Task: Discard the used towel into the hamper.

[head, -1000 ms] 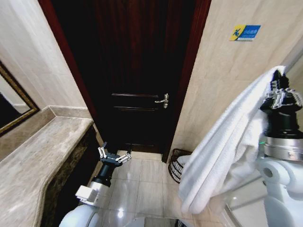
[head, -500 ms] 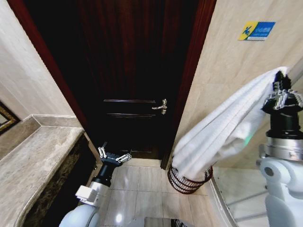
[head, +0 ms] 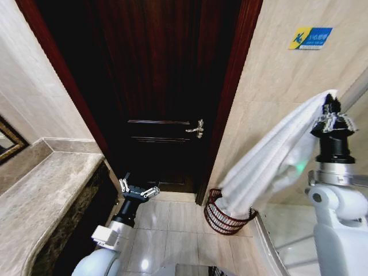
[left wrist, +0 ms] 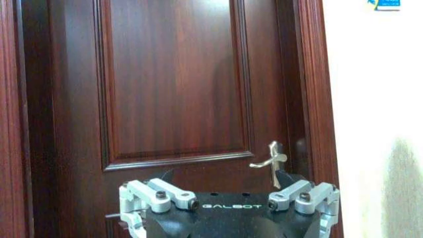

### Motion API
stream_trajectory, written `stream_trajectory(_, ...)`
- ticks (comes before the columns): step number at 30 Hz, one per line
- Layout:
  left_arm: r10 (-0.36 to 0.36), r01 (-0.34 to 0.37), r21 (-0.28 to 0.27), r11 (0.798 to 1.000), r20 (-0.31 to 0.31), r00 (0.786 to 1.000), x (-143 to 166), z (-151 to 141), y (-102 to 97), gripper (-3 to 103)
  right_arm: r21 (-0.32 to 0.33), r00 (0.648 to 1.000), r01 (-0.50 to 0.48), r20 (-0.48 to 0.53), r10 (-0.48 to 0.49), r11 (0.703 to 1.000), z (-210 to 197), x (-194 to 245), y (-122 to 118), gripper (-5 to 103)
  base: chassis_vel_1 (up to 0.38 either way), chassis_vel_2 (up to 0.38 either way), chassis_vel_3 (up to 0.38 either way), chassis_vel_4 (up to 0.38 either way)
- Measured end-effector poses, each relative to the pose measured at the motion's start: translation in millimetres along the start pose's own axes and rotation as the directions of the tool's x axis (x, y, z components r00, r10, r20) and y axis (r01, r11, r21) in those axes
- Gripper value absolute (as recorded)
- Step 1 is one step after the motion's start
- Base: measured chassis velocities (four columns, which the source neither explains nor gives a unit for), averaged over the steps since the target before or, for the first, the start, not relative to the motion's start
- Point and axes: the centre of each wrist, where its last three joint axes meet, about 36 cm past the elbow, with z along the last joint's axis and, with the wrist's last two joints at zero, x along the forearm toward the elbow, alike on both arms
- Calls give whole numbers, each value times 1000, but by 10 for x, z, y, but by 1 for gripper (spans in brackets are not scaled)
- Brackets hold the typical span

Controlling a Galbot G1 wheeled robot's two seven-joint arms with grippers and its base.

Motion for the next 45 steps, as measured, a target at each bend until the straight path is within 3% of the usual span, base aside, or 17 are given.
stream_trajectory(25, 0, 0, 0, 1000, 0, 1000, 0, 0, 0, 100, -19, 999, -6, -51, 5, 1000, 532, 32, -107, 1, 0, 0, 0, 0)
stream_trajectory(45, 0, 0, 0, 1000, 0, 1000, 0, 0, 0, 100, -16, 997, -13, -77, 12, 1000, 535, 340, -120, 1, 0, 0, 0, 0)
